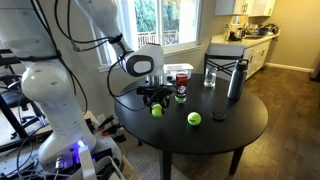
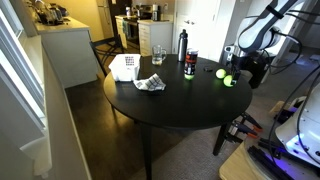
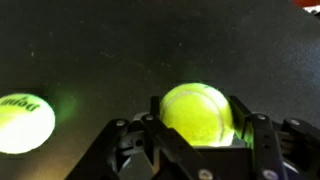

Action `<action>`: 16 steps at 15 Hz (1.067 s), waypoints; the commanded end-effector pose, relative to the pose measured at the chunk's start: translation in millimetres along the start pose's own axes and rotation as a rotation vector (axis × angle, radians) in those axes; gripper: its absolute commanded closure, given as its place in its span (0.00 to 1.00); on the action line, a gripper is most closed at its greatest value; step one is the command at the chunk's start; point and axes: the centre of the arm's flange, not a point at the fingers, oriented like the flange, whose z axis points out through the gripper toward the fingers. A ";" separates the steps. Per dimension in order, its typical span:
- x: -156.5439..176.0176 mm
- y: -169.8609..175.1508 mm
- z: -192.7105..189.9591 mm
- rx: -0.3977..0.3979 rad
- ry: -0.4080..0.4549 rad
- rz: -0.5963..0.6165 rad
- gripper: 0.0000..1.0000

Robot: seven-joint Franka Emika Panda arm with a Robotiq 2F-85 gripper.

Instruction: Put one tennis ball in the black container.

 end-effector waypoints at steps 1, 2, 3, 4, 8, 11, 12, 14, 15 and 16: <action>-13.3 -27.8 -43.1 -0.039 0.144 -0.050 0.58; -9.4 -27.5 -48.6 -0.049 0.169 -0.053 0.58; -4.2 -26.3 -49.8 -0.063 0.197 -0.053 0.58; -0.1 -25.0 -53.4 -0.076 0.222 -0.045 0.58; 15.7 -9.4 -68.6 -0.152 0.349 0.038 0.58; 22.9 -2.5 -85.0 -0.226 0.467 0.111 0.58; 24.7 -1.8 -89.9 -0.216 0.491 0.116 0.58; 28.3 -4.6 -92.9 -0.209 0.522 0.127 0.58; 29.6 -6.6 -92.8 -0.189 0.529 0.124 0.58; 30.8 -8.2 -92.0 -0.159 0.531 0.122 0.58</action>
